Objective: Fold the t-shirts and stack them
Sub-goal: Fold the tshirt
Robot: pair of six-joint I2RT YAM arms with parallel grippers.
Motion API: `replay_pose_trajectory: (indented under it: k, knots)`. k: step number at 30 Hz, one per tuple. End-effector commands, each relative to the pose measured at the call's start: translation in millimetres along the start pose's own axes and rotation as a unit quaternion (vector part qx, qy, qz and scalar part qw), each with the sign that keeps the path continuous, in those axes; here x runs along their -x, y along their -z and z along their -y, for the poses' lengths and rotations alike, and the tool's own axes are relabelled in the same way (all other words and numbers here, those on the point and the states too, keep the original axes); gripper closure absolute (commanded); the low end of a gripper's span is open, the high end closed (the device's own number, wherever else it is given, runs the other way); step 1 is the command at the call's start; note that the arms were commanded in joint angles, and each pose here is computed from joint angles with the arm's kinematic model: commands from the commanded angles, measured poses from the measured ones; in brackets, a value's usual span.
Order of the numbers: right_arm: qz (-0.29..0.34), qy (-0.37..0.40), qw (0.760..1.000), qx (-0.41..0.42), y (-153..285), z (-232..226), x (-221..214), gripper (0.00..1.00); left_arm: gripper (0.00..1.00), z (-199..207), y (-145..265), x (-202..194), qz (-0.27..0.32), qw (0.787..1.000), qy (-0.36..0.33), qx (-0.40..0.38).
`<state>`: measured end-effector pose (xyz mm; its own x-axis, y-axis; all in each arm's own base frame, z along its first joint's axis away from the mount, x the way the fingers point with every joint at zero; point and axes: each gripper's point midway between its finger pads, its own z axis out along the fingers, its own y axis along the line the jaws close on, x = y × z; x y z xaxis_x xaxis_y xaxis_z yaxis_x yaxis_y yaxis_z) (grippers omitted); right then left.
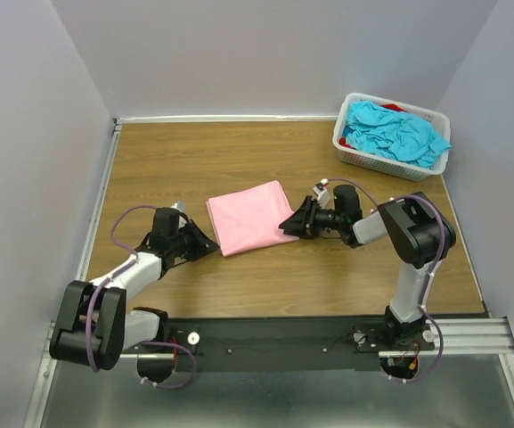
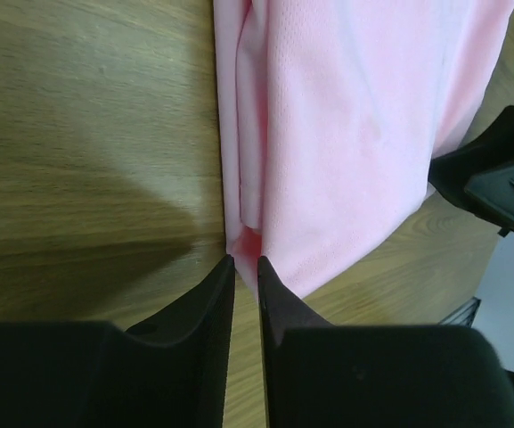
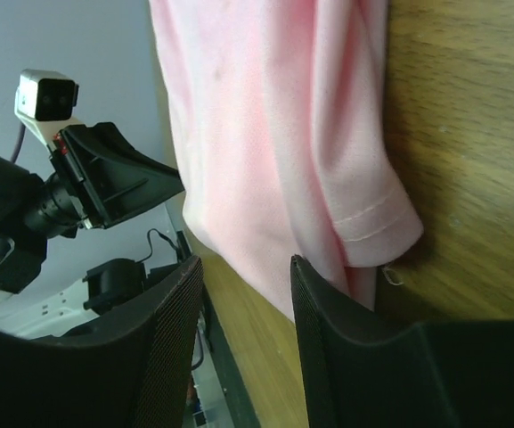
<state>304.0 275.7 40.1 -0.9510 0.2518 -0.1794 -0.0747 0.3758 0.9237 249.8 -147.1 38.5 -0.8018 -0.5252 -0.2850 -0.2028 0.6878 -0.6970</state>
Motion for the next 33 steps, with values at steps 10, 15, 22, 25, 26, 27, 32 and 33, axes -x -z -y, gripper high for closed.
replay_pose_trajectory:
  k: [10,15,22,25,26,27,32,33]
  knots:
    - [-0.076,0.107,0.986,0.098,-48,-130,-29,0.39,0.46,66,93,115,0.232,0.959,-0.159,0.047]
    - [-0.101,0.063,0.989,0.092,-84,-113,-49,0.38,0.36,85,157,154,0.353,0.908,-0.21,0.078]
    - [-0.121,-0.005,0.992,0.031,-100,-41,-70,0.38,0.35,66,166,156,0.401,0.883,-0.225,0.1]
    - [-0.115,-0.004,0.993,0.034,-99,-48,-67,0.38,0.35,72,167,158,0.4,0.882,-0.23,0.093]
    - [-0.114,0.002,0.993,0.041,-99,-56,-64,0.38,0.35,68,166,159,0.402,0.88,-0.231,0.101]
    - [-0.114,0.007,0.992,0.045,-98,-63,-62,0.38,0.35,66,165,161,0.403,0.879,-0.231,0.105]
    - [-0.119,0.034,0.989,0.081,-97,-112,-59,0.37,0.35,67,160,163,0.396,0.882,-0.234,0.103]
    - [-0.13,0.038,0.987,0.092,-103,-122,-64,0.37,0.35,67,160,164,0.396,0.882,-0.232,0.105]
